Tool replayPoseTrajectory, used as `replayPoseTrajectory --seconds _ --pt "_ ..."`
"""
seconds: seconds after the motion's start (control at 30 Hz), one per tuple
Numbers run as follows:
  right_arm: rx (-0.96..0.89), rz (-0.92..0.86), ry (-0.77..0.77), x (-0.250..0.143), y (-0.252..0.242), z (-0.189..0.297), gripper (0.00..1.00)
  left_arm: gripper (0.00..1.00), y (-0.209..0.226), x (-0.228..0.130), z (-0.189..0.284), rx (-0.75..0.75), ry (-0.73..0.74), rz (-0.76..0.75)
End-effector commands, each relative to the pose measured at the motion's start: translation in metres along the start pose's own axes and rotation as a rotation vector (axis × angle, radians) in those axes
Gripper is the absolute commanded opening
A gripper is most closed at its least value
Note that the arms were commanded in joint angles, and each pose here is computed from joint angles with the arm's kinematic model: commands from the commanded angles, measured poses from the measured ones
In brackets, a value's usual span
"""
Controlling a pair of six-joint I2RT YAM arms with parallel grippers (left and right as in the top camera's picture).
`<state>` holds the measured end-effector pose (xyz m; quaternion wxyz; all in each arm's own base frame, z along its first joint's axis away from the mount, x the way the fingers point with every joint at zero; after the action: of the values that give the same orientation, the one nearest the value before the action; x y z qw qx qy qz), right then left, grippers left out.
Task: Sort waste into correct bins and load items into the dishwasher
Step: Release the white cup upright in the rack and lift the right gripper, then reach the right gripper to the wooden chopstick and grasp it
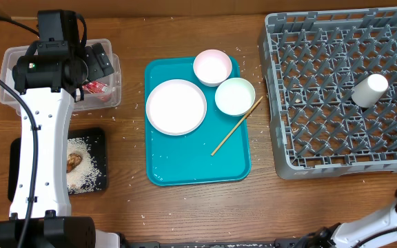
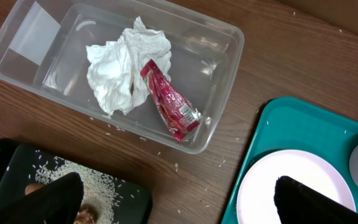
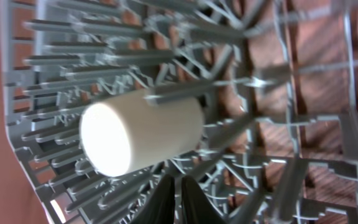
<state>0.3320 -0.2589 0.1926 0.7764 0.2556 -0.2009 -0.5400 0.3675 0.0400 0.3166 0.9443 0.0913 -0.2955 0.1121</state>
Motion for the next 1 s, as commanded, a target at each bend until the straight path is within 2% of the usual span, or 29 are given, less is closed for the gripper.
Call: replayPoseTrajectory --seconds 0.0,0.13,0.17,0.23,0.27,0.4,0.5,0.67,0.73,0.77,0.8,0.83,0.97 --pt "0.035 0.133 -0.103 -0.018 0.043 0.032 0.13 1.00 0.001 0.004 0.005 -0.005 -0.019 0.015" --pt "-0.030 0.221 -0.159 -0.031 0.065 0.022 0.31 1.00 0.001 0.004 0.005 -0.005 -0.018 0.015" --pt "-0.064 0.236 -0.172 -0.034 0.067 0.016 0.32 1.00 0.001 0.004 0.005 -0.005 -0.018 0.015" --pt "-0.136 0.269 -0.195 -0.040 0.072 0.006 0.30 1.00 0.001 0.004 0.005 -0.005 -0.018 0.015" --pt "-0.162 0.290 -0.195 -0.046 0.076 0.000 0.25 1.00 0.001 0.004 0.005 -0.005 -0.018 0.015" --pt "-0.155 0.379 -0.144 -0.080 0.101 -0.018 0.20 1.00 0.001 0.004 0.005 -0.005 -0.019 0.015" --pt "-0.139 0.419 -0.074 -0.125 0.125 -0.032 0.19 1.00 0.001 0.004 0.005 -0.005 -0.019 0.015" --pt "-0.175 0.452 0.080 -0.201 0.142 -0.050 0.24 1.00 0.001 0.004 0.005 -0.005 -0.019 0.015" --pt "-0.209 0.463 0.139 -0.229 0.142 -0.053 0.31 1.00 0.001 0.004 0.005 -0.005 -0.018 0.015" --pt "-0.228 0.478 0.172 -0.245 0.141 -0.054 0.37 1.00 0.001 0.004 0.005 -0.005 -0.019 0.015" --pt "-0.243 0.490 0.198 -0.259 0.141 -0.055 0.60 1.00 0.001 0.004 0.005 -0.005 -0.019 0.015" --pt "-0.253 0.506 0.222 -0.272 0.141 -0.056 1.00 1.00 0.001 0.004 0.005 -0.005 -0.018 0.015" --pt "-0.284 0.585 0.303 -0.323 0.138 -0.062 1.00 1.00 0.001 0.004 0.005 -0.005 -0.019 0.015"
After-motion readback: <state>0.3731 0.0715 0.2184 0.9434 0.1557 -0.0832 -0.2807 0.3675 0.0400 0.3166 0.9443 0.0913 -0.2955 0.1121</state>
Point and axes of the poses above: each gripper's point midway between its finger pads, its own z axis back along the fingers, its own y axis along the line the jaws close on, x = y × z, the point moved 7 cm from there along z, back along the fingers, and after that the axes turned 14 degrees about -z, right-handed, at the moved point
